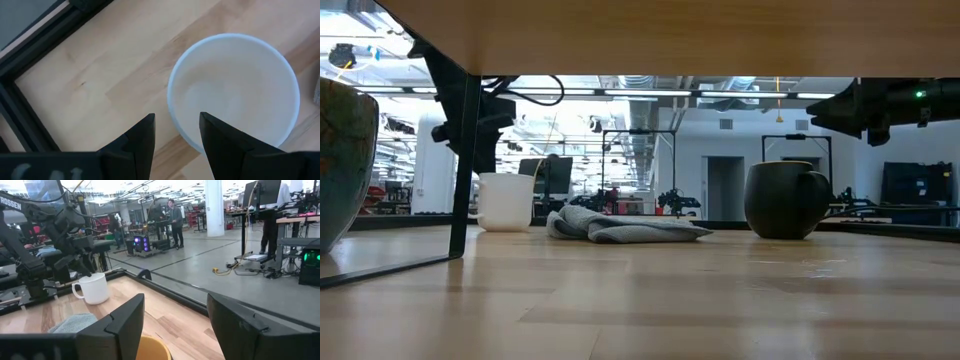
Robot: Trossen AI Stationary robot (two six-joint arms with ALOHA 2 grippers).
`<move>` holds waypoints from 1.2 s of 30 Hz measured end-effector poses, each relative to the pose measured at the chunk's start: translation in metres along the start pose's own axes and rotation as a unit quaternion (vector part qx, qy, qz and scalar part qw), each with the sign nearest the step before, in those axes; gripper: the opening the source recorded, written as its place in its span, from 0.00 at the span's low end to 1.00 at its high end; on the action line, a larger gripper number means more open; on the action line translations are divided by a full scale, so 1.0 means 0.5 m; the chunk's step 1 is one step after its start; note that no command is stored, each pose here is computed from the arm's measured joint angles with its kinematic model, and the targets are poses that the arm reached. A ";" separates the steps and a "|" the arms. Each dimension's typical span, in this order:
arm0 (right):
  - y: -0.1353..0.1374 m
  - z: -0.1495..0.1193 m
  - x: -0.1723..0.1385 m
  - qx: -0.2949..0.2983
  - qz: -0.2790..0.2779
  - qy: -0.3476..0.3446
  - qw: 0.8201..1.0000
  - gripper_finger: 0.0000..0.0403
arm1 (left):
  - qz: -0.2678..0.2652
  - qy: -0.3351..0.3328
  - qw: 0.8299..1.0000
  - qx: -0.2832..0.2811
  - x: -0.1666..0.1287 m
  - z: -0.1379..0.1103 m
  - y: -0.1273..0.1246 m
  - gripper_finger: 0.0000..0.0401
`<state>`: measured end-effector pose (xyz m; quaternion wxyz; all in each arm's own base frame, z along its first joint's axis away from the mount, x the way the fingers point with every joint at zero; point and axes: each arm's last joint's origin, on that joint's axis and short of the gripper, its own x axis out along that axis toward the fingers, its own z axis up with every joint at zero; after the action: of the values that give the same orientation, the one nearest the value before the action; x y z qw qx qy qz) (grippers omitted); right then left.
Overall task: Stack small to large cups/mugs on shelf
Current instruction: Put the white mug on the shelf
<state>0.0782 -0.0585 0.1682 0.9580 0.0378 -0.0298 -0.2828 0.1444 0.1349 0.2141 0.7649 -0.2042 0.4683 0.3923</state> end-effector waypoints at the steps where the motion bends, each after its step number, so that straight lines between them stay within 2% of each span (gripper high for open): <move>1: 0.000 0.000 0.000 -0.004 0.000 0.000 1.000 0.59 | 0.000 0.000 1.000 -0.003 0.000 0.000 -0.001 0.36; 24: 0.000 0.000 0.000 -0.011 0.000 0.000 1.000 0.59 | -0.002 -0.040 0.999 0.022 0.017 -0.003 -0.014 0.36; 36: 0.000 0.000 0.000 -0.011 -0.001 0.000 1.000 0.59 | -0.002 -0.037 0.999 0.031 0.017 -0.004 -0.014 0.36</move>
<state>0.0782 -0.0585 0.1683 0.9581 0.0268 -0.0266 -0.2838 0.1512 0.1328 0.2054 0.7885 -0.1662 0.4514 0.3833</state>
